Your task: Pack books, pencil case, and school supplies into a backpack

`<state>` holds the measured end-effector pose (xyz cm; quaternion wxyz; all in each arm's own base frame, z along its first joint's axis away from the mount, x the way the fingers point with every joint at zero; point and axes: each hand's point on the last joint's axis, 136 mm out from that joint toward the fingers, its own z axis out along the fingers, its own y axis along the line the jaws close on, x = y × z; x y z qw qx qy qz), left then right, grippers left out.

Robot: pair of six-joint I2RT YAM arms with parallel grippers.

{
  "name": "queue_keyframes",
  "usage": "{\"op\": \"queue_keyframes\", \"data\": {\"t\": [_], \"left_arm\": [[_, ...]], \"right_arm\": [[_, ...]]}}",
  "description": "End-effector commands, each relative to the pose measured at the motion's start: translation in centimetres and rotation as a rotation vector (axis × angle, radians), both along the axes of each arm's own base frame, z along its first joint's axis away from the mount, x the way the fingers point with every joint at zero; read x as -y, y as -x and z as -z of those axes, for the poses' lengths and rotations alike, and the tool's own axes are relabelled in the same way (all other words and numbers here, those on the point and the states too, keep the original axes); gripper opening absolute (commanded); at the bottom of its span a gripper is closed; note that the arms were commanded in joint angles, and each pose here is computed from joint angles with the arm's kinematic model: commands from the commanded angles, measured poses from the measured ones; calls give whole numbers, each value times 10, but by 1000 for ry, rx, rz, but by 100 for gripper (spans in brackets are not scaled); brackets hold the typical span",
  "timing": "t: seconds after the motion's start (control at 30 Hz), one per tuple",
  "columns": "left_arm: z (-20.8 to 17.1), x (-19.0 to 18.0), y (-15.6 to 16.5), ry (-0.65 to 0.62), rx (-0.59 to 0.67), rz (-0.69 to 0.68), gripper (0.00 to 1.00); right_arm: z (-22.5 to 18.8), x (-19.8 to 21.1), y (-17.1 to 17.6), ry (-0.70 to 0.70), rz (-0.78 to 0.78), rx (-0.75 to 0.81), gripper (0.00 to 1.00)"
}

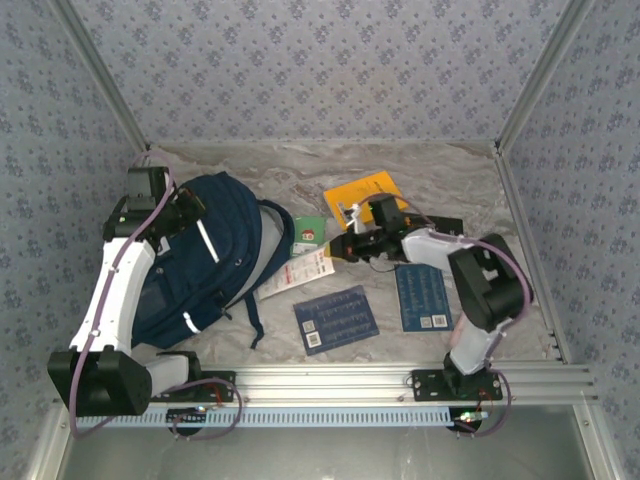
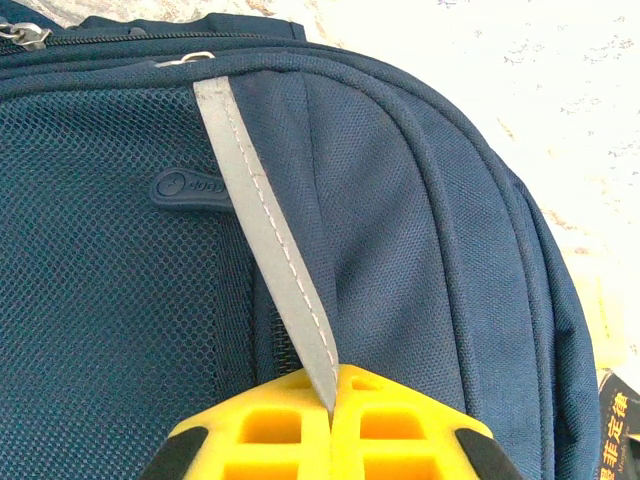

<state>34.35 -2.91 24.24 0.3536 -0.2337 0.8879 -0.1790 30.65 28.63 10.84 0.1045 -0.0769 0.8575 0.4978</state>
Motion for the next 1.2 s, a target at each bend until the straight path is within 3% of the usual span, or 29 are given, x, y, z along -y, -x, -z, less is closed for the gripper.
{"op": "queue_keyframes", "data": {"t": [0.0, 0.23, 0.43, 0.67, 0.87, 1.07, 1.17], "left_arm": [[-21, 7, -8, 22, 68, 28, 0], [-15, 16, -13, 72, 53, 50, 0], [-6, 22, -14, 105, 35, 67, 0], [-7, 26, -16, 117, 32, 85, 0], [-13, 26, -16, 116, 40, 91, 0], [-32, 31, -16, 116, 70, 131, 0], [-52, 39, -18, 132, 104, 179, 0]], "right_arm": [[9, 31, 7, 119, 76, 35, 0], [9, 25, 14, 154, 155, 88, 0], [2, -8, 15, 38, 203, 54, 35], [-9, -35, 9, -104, 241, -16, 40], [13, -50, 21, -39, 204, -65, 35], [17, -34, 31, 52, 215, -51, 6], [1, -13, 35, 137, 242, 16, 0]]}}
